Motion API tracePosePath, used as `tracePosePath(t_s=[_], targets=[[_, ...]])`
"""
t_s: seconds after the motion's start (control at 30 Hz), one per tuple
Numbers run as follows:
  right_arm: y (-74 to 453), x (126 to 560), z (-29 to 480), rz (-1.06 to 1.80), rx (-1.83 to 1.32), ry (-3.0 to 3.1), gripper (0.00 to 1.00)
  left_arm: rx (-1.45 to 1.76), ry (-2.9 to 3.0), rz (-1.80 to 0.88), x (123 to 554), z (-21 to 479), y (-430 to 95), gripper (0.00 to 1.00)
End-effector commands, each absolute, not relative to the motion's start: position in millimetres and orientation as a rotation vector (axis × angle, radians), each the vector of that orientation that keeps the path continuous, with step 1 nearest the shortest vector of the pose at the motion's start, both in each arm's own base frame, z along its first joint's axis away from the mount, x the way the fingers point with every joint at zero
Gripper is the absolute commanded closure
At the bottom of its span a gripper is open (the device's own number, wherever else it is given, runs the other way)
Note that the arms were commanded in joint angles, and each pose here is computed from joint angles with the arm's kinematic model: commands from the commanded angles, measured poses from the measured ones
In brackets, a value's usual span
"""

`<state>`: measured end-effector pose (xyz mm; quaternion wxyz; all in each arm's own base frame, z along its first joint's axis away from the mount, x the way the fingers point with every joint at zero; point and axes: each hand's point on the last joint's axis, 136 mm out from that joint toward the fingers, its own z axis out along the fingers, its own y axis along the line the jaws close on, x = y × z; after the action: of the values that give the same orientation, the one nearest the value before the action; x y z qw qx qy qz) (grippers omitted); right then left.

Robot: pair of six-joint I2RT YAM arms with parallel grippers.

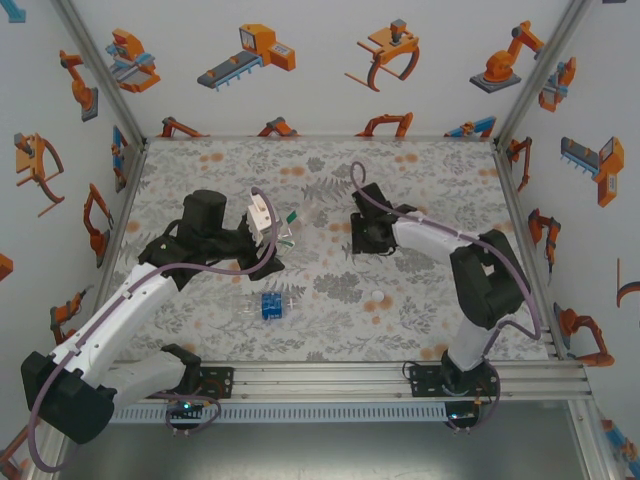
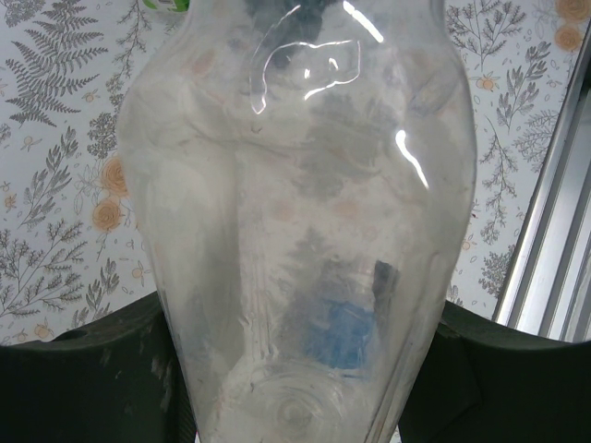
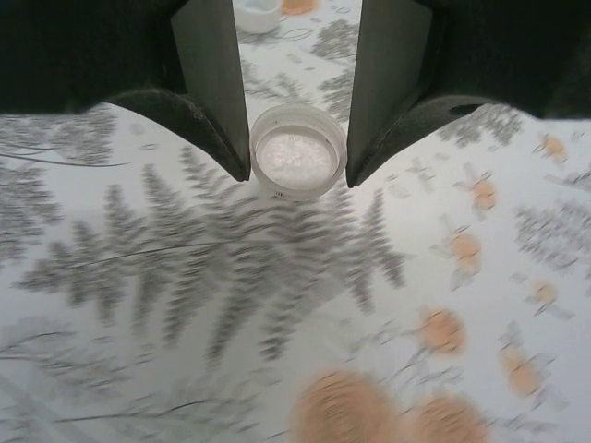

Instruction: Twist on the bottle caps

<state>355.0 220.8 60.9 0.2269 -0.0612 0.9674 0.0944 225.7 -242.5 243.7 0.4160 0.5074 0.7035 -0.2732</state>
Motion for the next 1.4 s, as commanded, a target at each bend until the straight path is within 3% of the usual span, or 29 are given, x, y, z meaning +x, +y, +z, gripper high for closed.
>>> tracePosePath(t_s=[0.0,0.37,0.73,1.37], targets=[[248,335,60,0.257,-0.217,2.686,0.58,1.288,1.739,-0.699,225,249,-244,1.0],[282,304,46,0.227,-0.327,2.707,0.55,1.287,1.746,-0.702,225,248,-245,1.0],[287,303,53,0.264,-0.319,2.714,0.5,1.287,1.747,-0.702,225,248,-244,1.0],[285,296,65,0.287,-0.314,2.727,0.5,1.29,1.757,-0.706,226,246,-245,1.0]])
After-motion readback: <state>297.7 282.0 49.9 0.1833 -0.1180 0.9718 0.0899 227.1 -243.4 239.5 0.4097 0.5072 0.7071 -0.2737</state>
